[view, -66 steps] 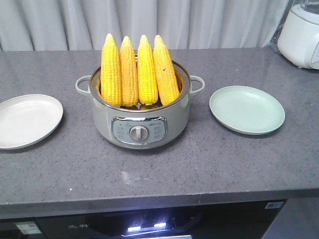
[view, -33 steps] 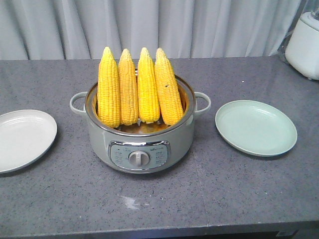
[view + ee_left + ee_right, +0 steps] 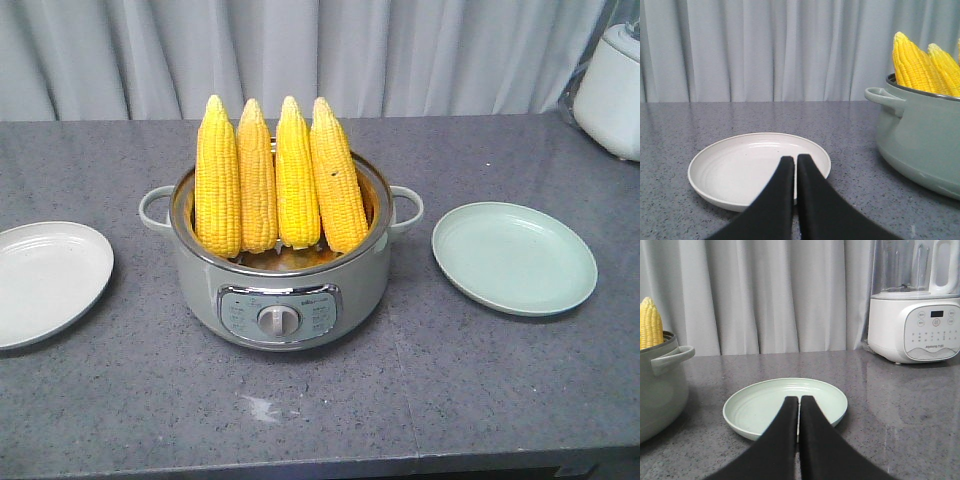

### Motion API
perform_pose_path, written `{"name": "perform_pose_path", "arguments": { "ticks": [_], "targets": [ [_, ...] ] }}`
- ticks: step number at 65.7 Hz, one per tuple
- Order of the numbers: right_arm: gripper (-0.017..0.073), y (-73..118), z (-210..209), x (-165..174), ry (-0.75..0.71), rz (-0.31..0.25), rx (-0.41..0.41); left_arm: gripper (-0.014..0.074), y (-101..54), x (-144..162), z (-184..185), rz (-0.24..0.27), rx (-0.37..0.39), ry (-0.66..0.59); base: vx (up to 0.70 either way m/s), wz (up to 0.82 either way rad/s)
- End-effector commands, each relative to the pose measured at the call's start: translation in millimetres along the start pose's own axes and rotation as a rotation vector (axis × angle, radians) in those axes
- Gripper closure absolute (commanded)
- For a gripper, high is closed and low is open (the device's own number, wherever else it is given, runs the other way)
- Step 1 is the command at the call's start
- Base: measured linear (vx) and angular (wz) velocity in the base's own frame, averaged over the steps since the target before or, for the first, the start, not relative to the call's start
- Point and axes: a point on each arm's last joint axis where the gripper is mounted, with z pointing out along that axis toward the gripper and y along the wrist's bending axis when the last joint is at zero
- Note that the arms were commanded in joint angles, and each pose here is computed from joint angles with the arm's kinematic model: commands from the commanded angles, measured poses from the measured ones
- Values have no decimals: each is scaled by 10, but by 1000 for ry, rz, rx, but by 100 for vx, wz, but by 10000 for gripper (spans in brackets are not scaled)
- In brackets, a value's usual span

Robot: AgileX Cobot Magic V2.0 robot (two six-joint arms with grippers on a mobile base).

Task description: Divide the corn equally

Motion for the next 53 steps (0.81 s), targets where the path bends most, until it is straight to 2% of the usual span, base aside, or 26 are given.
{"name": "perform_pose_path", "arguments": {
  "ticks": [1,53],
  "targets": [
    [569,0,-2,-36,-63,-8,0,600,-7,-43,-12,-11,9,-80,0,0],
    [569,0,-3,-42,-70,-8,0,600,-7,-43,-12,-11,9,-80,0,0]
  ]
}}
